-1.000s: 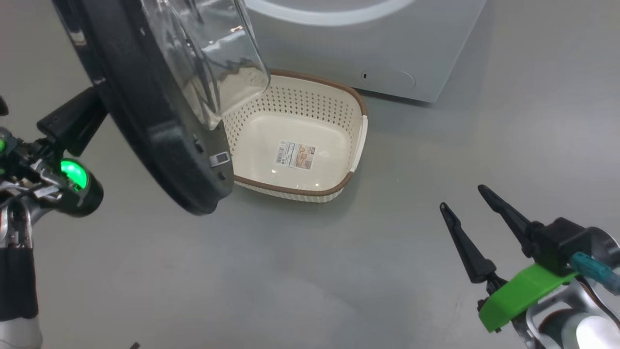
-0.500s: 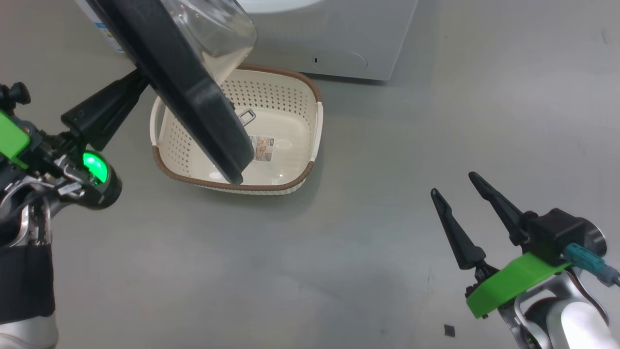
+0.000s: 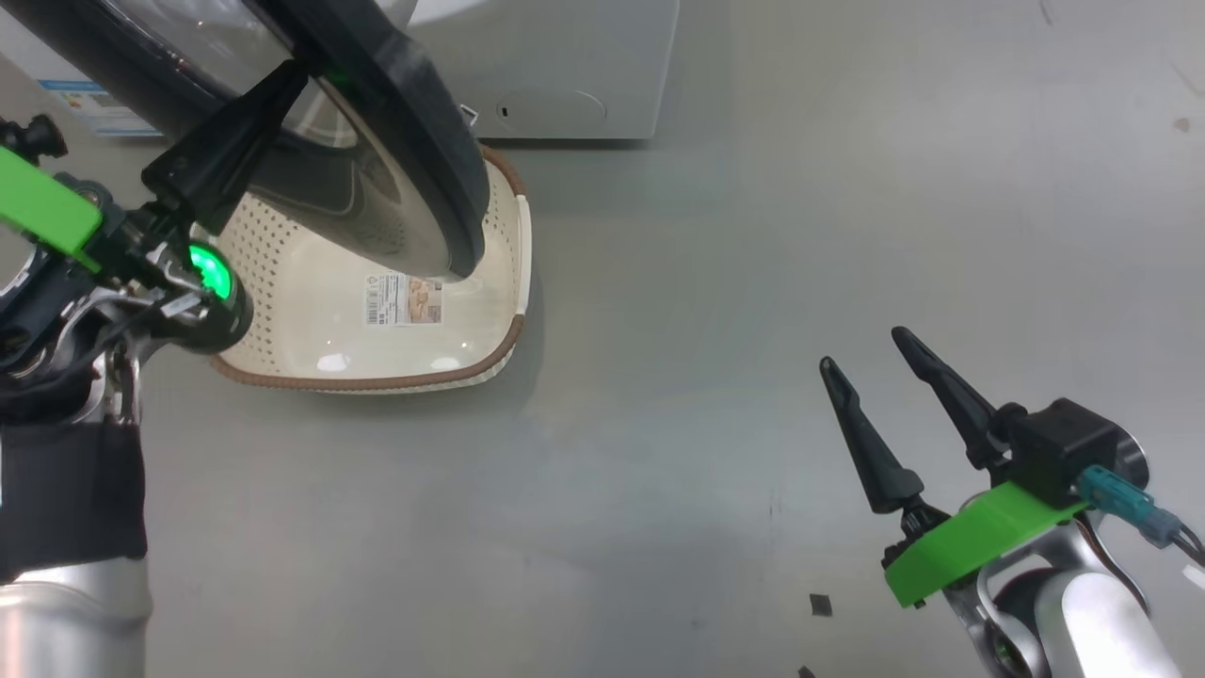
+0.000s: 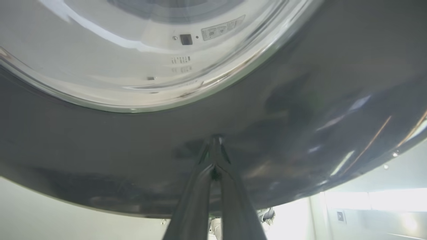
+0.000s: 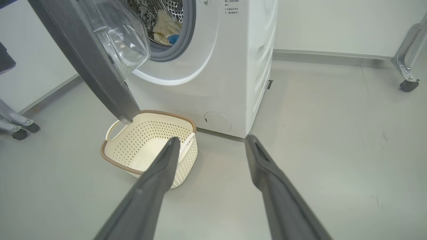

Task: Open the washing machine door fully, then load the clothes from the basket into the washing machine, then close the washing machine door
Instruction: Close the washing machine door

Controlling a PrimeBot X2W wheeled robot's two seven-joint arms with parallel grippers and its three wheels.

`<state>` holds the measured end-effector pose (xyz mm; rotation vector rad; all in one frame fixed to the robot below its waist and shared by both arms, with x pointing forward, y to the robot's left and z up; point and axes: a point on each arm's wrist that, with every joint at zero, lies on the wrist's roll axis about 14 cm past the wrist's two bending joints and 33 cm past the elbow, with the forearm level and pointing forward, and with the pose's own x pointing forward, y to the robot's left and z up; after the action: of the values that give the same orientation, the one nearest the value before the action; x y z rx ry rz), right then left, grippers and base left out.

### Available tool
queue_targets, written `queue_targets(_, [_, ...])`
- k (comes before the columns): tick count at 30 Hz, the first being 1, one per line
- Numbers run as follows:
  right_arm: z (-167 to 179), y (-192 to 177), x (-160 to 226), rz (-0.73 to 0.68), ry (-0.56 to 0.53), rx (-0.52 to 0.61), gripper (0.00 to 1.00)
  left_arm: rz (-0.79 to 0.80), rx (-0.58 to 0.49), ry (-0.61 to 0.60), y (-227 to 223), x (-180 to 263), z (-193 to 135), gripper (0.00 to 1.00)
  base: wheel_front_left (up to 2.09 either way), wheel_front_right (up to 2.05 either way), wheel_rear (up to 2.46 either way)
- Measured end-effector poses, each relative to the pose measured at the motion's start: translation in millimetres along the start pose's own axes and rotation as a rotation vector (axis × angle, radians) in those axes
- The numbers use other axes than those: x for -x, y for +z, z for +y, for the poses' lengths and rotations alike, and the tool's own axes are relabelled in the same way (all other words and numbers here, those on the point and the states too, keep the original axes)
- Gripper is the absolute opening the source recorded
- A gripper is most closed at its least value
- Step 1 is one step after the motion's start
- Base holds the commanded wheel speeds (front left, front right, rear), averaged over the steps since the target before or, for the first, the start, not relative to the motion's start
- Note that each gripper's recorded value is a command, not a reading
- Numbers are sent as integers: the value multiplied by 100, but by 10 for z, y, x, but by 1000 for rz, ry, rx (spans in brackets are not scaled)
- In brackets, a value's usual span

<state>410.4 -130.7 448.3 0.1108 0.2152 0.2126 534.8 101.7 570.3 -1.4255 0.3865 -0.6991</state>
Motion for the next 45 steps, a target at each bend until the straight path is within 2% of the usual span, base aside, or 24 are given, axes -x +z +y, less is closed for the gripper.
queue_targets(12, [-164,6,114,-10,-61,-4,100,-52,57,24,-93,-414,282,0,0,0,0])
queue_targets(27, [-374,26,318,-22,-145,-11,100,-211,12,19,-103,-877,275,0,0,0,0])
queue_targets(45, [-621,13,646,-33,-258,-34,100,-215,-19,16,-320,-1384,257,0,0,0,0])
